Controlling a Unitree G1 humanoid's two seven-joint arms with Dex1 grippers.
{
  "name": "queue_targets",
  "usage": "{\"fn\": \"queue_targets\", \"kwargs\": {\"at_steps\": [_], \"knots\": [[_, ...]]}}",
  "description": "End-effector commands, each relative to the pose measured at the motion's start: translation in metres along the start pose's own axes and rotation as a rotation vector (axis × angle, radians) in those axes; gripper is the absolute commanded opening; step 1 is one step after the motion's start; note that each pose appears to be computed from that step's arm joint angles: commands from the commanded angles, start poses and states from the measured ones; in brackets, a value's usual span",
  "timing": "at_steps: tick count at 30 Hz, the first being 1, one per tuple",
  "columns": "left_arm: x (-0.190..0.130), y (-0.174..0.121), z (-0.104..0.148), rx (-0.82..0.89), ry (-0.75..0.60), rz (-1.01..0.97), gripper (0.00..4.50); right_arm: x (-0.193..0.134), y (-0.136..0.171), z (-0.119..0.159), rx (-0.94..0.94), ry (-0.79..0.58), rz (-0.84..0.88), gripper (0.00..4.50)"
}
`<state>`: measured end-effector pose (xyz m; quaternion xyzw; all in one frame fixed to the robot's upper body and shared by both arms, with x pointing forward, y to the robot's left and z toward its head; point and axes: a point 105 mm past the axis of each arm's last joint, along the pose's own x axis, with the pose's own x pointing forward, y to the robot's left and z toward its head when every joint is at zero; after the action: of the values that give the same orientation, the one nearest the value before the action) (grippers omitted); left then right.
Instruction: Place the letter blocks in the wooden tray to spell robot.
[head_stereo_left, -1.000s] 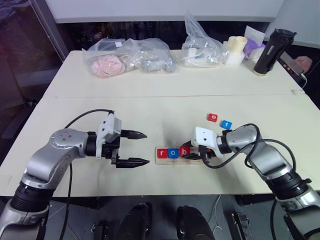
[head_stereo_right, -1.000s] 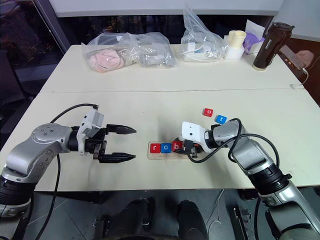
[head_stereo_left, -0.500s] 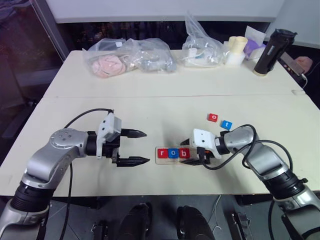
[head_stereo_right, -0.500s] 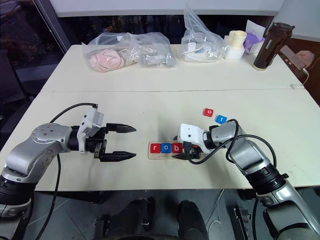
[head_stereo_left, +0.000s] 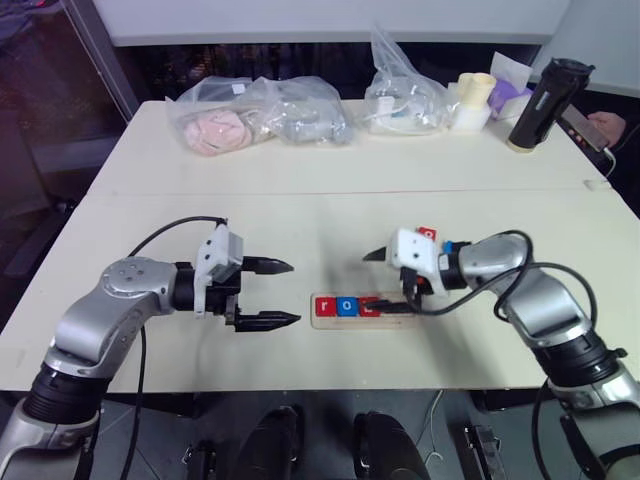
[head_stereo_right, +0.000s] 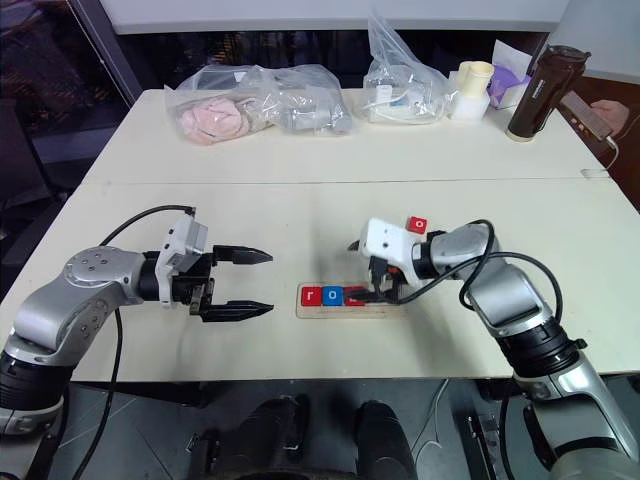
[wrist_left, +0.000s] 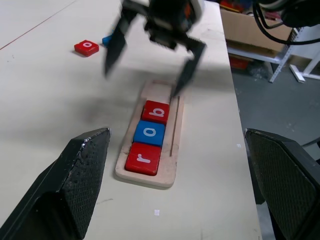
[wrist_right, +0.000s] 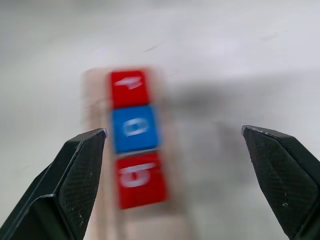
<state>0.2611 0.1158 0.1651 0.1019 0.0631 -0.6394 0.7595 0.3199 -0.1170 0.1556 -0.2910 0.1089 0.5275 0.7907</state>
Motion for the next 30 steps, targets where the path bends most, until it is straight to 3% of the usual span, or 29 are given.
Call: {"fn": "queue_targets", "kwargs": {"at_steps": [1,6,11,16,30], "knots": [[0.0,0.001,0.011,0.047,-0.03,0.002,4.5,-0.024,-0.064,0.009,0.144,-0.033,-0.44,4.47],[0.004,0.003,0.01,0.05,-0.035,-0.002,4.5,-0.034,-0.093,-0.027,0.468,0.085,-0.803,4.47],[0.005,0.005,0.011,0.053,-0.038,-0.006,4.5,-0.023,-0.09,-0.038,0.63,0.138,-0.953,4.47],[0.006,0.006,0.011,0.058,-0.038,-0.01,4.5,-0.016,-0.091,-0.048,0.674,0.185,-1.021,4.47],[0.003,0.005,0.011,0.062,-0.033,0.011,4.5,0.004,-0.09,-0.071,0.844,0.193,-1.008,4.47]]}}
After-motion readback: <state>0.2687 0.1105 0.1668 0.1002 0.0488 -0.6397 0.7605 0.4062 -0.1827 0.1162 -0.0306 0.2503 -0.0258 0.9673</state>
